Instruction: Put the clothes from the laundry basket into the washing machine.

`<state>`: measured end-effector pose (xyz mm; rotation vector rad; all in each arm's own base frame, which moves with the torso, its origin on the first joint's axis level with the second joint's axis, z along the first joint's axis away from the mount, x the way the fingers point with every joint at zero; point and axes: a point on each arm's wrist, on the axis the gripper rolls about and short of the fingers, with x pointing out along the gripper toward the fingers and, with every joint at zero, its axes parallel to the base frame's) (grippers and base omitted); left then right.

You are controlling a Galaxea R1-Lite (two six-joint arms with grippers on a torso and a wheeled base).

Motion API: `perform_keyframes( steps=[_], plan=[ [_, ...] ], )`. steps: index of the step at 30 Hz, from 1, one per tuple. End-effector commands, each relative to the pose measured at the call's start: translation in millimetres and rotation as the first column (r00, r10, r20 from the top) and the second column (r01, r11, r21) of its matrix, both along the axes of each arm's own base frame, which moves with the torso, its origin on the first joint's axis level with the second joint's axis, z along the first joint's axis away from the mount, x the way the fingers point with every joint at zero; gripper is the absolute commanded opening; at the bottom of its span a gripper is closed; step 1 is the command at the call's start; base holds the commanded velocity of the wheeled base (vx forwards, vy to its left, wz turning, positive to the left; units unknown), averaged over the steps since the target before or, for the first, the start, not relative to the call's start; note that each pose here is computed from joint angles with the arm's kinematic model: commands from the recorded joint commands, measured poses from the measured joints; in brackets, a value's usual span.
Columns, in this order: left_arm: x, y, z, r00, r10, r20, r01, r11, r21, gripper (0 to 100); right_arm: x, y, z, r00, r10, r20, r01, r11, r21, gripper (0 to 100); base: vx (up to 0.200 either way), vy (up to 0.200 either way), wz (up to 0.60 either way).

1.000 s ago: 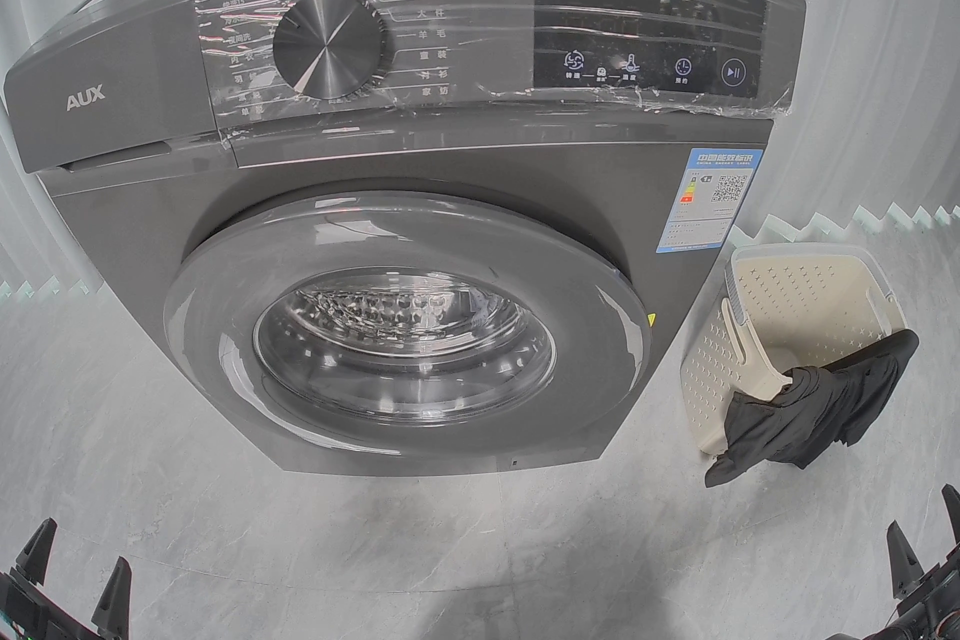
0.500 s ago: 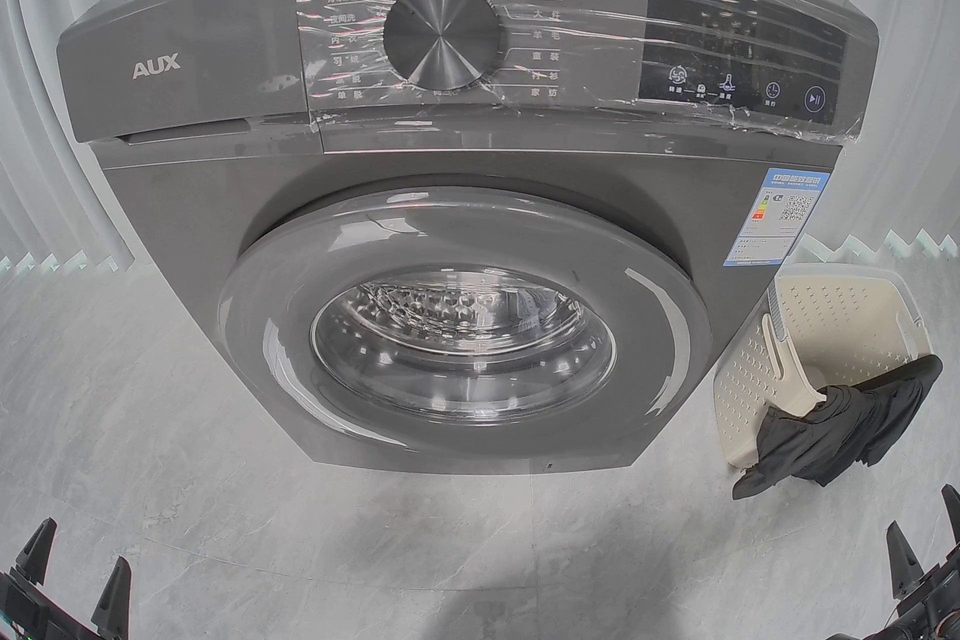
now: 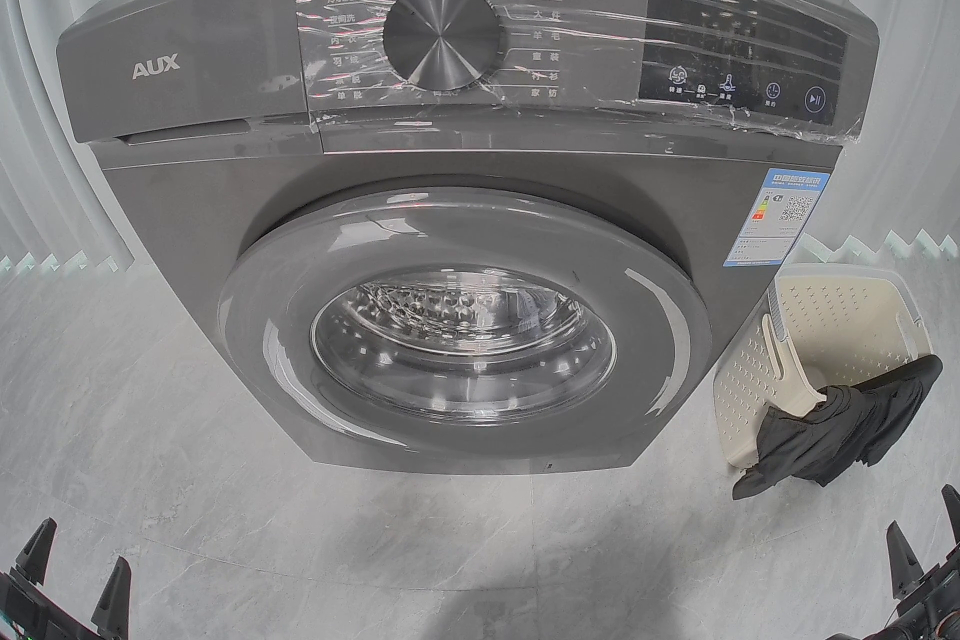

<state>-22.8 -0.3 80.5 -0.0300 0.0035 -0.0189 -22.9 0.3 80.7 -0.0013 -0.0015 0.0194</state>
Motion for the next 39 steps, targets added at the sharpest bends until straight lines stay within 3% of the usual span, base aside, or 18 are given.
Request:
perform_keyframes(
  steps=[1, 9, 15, 25, 28, 29, 30, 32, 35, 36, 39],
  plan=[
    [0.2, 0.0, -4.8, 1.000, 0.001, -0.003, -0.001, 1.000, -0.001, 100, 0.1, 0.0, -5.3, 1.000, 0.001, -0.001, -0.001, 1.000, 0.000, 100, 0.000, 0.000, 0.00],
    [0.2, 0.0, -4.8, 1.000, 0.001, -0.003, -0.001, 1.000, -0.002, 100, 0.0, 0.0, -4.8, 1.000, -0.002, 0.000, 0.002, 1.000, 0.000, 100, 0.000, 0.000, 0.00],
    [0.2, 0.0, -4.8, 1.000, 0.001, -0.003, -0.001, 1.000, -0.001, 100, 0.0, 0.1, -4.8, 1.000, 0.001, 0.000, -0.001, 1.000, -0.003, 100, 0.000, 0.200, 0.00],
    [0.2, 0.0, -4.8, 1.000, -0.001, -0.003, 0.001, 1.000, 0.004, 100, 0.1, 0.3, -4.8, 1.000, 0.010, 0.003, -0.010, 1.000, 0.000, 100, 0.000, 0.000, 0.00],
    [0.2, 0.0, -4.8, 1.000, -0.001, -0.003, 0.001, 1.000, 0.002, 100, -3.9, 0.3, 12.3, 0.995, 0.013, 0.095, -0.014, 1.000, 0.006, 100, 0.000, 0.000, 0.00],
    [0.1, 0.0, -4.8, 1.000, 0.002, -0.001, -0.002, 1.000, 0.002, 100, -15.5, 0.3, 42.6, 0.975, 0.010, 0.223, -0.012, 1.000, 0.008, 100, 0.000, 0.000, 0.00],
    [0.2, 0.0, -4.8, 1.000, 0.001, -0.003, 0.000, 1.000, 0.005, 100, -20.0, 0.3, 60.3, 0.967, 0.011, 0.253, -0.014, 1.000, 0.008, 100, 0.000, 0.000, 0.00],
    [0.1, 0.0, -4.8, 1.000, 0.001, -0.001, 0.000, 1.000, 0.007, 100, -17.0, 0.7, 75.8, 0.975, 0.045, 0.219, -0.045, 0.999, -0.004, 100, 0.000, 0.000, 0.00],
    [0.3, 0.1, -5.2, 1.000, 0.001, -0.004, 0.000, 1.000, 0.007, 100, -7.2, 2.6, 76.2, 0.974, 0.186, 0.131, -0.185, 0.982, -0.020, 100, 0.000, 0.000, 0.00],
    [0.2, 0.1, -4.8, 1.000, 0.001, -0.003, 0.000, 1.000, 0.007, 100, 3.0, 4.6, 72.9, 0.959, 0.280, 0.049, -0.280, 0.960, -0.017, 100, 0.000, 0.000, 0.00],
    [0.2, 0.0, -4.8, 1.000, 0.001, -0.003, 0.000, 1.000, 0.009, 100, 22.6, 7.0, 67.5, 0.934, 0.349, -0.082, -0.352, 0.935, -0.035, 100, 0.000, 0.000, 0.00]
  ],
)
